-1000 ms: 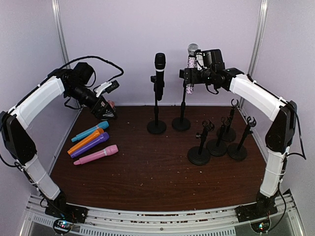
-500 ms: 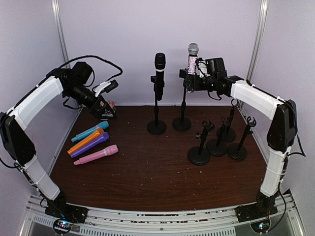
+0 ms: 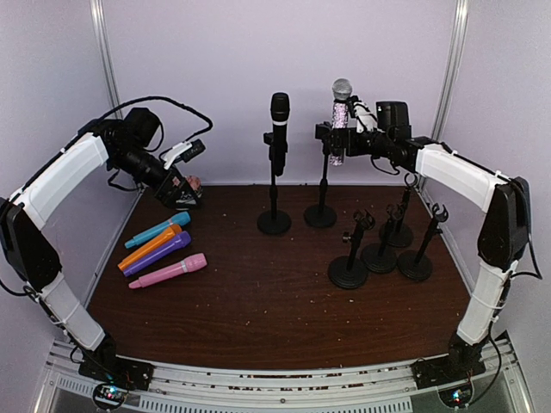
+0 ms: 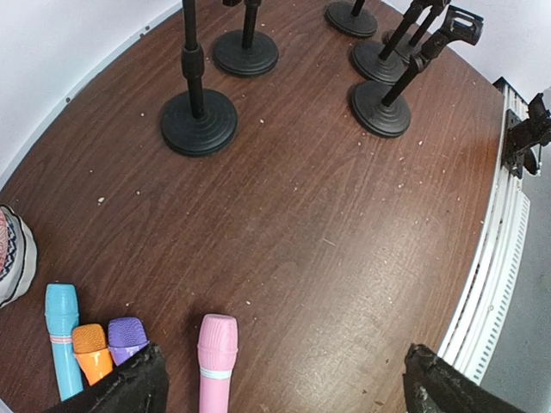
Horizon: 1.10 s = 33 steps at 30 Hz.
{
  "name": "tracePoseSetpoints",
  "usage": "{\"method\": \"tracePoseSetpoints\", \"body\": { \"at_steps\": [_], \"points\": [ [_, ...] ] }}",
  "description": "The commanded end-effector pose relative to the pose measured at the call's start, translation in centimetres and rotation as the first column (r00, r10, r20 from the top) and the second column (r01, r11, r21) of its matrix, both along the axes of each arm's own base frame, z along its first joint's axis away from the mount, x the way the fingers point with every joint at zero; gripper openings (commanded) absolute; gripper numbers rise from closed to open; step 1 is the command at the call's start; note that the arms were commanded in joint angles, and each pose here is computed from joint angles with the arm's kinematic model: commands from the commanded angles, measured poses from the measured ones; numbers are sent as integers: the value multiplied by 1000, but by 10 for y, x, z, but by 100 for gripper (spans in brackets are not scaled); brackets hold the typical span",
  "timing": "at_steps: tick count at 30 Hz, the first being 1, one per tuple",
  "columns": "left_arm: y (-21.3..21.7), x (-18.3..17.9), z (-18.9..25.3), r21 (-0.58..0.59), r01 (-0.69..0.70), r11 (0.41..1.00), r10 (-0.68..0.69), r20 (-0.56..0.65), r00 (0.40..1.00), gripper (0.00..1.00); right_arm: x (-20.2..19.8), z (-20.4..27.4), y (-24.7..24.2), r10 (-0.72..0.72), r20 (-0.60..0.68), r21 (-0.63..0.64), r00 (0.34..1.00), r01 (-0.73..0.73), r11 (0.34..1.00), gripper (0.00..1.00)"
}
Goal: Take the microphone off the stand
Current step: Pick up the microphone stand with the microphone from the corner of the board.
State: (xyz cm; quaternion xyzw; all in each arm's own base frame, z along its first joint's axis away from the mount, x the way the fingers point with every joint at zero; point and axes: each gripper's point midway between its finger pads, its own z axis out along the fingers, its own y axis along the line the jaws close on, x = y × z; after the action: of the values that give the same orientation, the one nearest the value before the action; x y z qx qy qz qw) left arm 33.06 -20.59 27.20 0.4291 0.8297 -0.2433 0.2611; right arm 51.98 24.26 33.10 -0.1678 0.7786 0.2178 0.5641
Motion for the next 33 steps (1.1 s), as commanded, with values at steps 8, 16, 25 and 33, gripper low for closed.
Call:
{"method": "tracePoseSetpoints", "body": {
  "at_steps": [8,16,25,33],
  "points": [
    [6,-1,12,-3,0,1000,0,42,999,98,6,30,0,28,94,-15,995,-27,1000,82],
    [5,-2,11,-8,3,1000,-2,36,999,98,2,28,-3,3,102,2,995,-3,1000,66],
    [4,-2,11,-17,3,1000,-3,24,1000,98,4,16,3,-21,76,-23,997,22,999,44],
    [4,-3,12,-19,0,1000,0,21,1000,98,-17,50,11,-79,142,-6,987,81,997,18]
  ]
}}
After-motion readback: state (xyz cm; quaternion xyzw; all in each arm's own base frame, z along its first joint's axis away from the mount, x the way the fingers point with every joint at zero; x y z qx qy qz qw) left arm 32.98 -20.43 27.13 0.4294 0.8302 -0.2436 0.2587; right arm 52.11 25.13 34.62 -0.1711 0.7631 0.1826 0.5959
